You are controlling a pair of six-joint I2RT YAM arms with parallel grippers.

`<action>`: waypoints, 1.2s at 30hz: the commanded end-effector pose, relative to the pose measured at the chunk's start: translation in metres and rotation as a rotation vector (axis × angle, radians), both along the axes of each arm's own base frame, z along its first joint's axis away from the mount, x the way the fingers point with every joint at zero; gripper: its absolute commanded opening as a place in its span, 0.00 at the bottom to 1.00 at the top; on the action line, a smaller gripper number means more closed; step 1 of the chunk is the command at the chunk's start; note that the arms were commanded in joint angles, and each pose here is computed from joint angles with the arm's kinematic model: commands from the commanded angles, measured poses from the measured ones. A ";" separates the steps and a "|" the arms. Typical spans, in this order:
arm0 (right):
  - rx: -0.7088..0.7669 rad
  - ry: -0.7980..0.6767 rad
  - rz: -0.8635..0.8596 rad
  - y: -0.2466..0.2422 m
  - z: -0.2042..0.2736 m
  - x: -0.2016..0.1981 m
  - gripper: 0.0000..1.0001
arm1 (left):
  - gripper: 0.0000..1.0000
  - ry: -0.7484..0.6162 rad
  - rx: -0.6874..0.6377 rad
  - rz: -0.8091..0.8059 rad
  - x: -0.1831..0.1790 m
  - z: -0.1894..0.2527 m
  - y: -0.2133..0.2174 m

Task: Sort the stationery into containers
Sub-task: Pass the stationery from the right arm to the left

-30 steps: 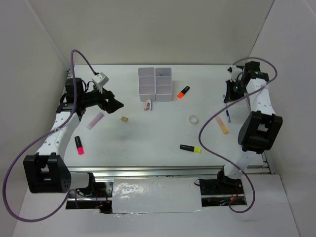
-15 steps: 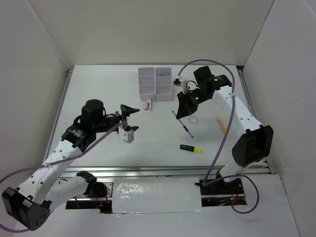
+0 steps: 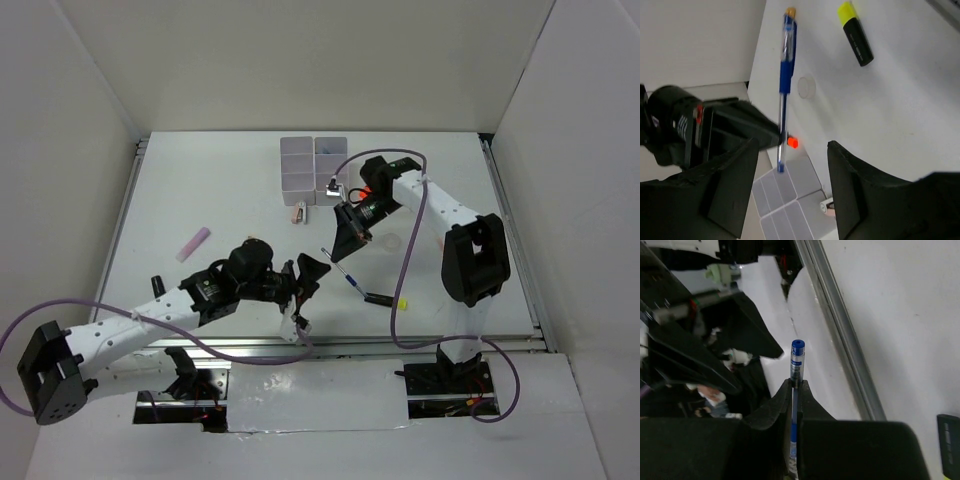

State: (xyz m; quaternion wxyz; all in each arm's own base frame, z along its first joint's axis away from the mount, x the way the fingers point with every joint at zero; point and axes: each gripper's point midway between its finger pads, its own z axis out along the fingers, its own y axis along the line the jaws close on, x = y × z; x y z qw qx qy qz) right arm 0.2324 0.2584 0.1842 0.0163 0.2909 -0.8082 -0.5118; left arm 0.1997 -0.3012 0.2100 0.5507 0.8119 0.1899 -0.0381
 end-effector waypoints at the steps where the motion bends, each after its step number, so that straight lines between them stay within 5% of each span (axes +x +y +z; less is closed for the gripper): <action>1: 0.055 0.113 -0.077 0.012 0.016 0.010 0.00 | 0.69 -0.131 -0.077 -0.027 0.002 0.034 -0.026; 12: -0.106 0.137 -0.267 0.008 0.001 0.032 0.00 | 0.72 -0.100 -0.025 0.019 -0.016 0.029 -0.070; 23: -0.198 0.110 -0.364 -0.001 -0.004 0.043 0.00 | 0.54 -0.035 0.128 0.060 -0.013 0.011 -0.086; 36: -0.207 0.093 -0.392 -0.013 -0.005 0.050 0.00 | 0.68 -0.005 0.141 0.056 -0.025 0.017 -0.065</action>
